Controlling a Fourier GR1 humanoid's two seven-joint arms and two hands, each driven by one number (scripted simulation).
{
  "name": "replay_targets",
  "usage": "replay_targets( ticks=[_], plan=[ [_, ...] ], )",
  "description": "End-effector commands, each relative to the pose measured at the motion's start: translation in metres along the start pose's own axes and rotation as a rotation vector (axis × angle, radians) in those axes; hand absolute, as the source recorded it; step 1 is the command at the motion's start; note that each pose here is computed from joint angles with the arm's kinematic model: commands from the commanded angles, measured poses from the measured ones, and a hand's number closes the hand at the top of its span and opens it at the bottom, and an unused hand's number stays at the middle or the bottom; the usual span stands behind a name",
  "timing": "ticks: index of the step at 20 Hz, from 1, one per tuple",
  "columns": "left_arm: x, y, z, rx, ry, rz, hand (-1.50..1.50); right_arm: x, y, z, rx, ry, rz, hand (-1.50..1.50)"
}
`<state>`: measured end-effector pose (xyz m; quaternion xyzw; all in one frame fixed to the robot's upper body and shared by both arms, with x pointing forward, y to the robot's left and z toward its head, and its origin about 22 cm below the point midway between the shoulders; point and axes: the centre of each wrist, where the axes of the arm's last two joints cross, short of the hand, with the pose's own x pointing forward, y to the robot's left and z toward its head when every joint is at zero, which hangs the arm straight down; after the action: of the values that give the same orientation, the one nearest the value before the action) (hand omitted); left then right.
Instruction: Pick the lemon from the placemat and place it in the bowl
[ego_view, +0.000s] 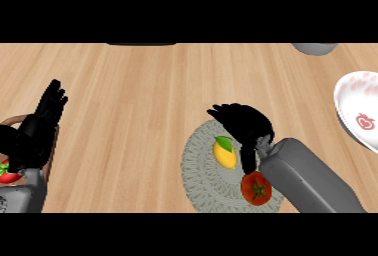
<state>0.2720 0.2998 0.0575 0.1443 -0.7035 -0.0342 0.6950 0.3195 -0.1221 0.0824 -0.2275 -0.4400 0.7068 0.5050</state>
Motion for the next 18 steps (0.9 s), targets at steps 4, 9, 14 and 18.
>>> replay_targets(
  ticks=[4,9,14,18],
  plan=[
    [0.003,0.004,-0.014,0.011,0.009,0.014,0.00,0.003,0.020,-0.004,0.066,0.012,0.017,-1.50],
    [-0.022,0.012,-0.006,0.015,-0.001,-0.013,0.00,-0.014,0.035,-0.014,0.064,0.021,-0.030,-1.50],
    [-0.013,0.015,0.006,0.013,0.005,0.005,0.00,0.001,0.037,-0.003,0.017,0.034,-0.012,-1.50],
    [0.009,0.021,-0.002,-0.008,0.003,0.009,0.00,-0.023,0.048,-0.017,0.045,0.052,-0.004,-1.50]
  ],
)
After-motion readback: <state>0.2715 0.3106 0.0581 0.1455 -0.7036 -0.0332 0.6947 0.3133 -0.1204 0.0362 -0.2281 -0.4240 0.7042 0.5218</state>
